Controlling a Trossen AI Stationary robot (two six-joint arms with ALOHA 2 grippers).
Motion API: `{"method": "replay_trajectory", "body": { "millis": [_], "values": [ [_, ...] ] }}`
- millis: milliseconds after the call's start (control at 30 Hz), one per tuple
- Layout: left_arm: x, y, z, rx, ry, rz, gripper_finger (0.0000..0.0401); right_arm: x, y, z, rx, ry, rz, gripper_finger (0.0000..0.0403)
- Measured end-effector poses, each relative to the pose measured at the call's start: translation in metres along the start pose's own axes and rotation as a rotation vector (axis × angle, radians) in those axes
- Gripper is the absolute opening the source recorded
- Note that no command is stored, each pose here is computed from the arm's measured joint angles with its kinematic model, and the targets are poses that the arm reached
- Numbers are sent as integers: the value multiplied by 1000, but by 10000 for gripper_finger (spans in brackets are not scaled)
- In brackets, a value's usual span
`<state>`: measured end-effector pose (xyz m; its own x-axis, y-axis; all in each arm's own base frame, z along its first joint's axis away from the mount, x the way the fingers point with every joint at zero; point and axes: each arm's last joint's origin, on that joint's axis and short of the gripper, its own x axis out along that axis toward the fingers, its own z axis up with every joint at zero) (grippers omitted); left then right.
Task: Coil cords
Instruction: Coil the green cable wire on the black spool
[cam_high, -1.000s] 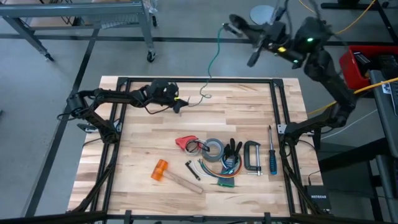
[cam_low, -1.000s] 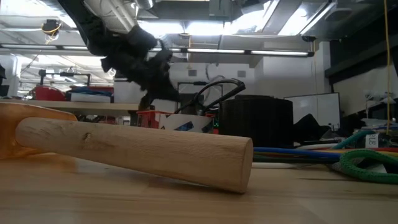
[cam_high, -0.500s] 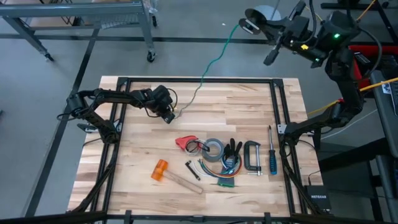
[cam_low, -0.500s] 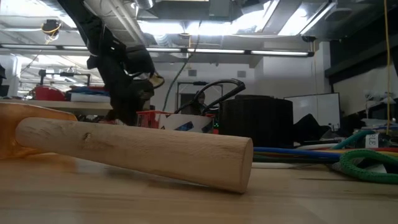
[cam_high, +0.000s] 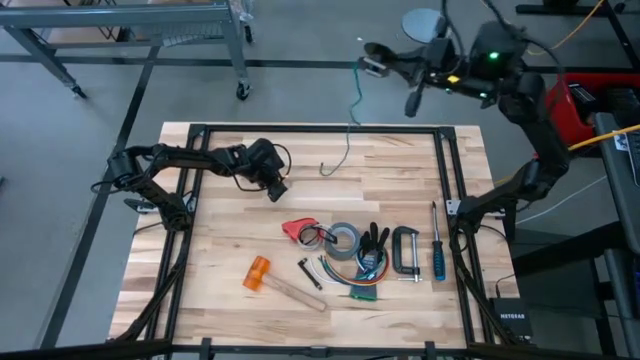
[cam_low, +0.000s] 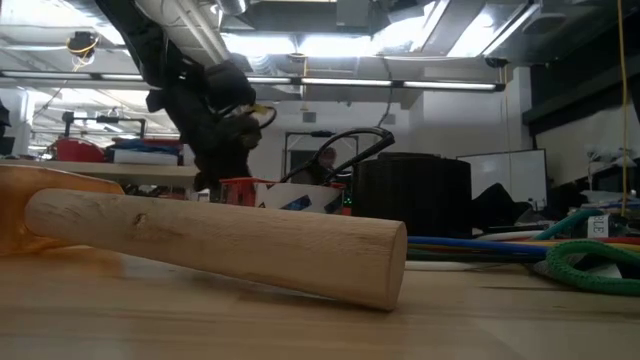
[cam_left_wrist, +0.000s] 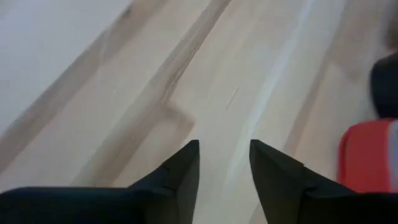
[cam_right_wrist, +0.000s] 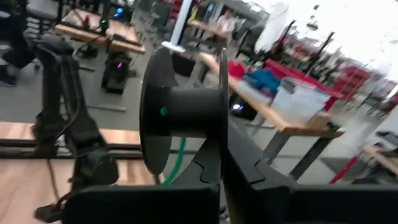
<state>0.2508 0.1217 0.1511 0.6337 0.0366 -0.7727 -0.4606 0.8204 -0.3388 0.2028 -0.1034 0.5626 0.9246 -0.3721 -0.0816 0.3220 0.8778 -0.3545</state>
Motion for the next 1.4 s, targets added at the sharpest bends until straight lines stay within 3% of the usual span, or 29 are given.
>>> {"method": "replay_trajectory", "body": {
  "millis": [133, 433, 833, 1167, 1400],
  "values": [
    [1, -12, 11, 65, -125, -51, 141, 23, 2, -12, 18, 72, 36, 1],
    [-5, -42, 37, 239, -454, -175, 116, 76, 7, -40, 30, 204, 73, 1],
    [-20, -56, 52, 272, -674, -244, 117, 134, 20, -77, 132, 289, 250, 1],
    [-73, -49, 61, 306, -794, -159, 117, 130, 28, -95, 261, 486, 331, 1],
    [-78, -46, 55, 307, -720, -123, 117, 103, 32, -97, 368, 648, 346, 1]
  ]
}}
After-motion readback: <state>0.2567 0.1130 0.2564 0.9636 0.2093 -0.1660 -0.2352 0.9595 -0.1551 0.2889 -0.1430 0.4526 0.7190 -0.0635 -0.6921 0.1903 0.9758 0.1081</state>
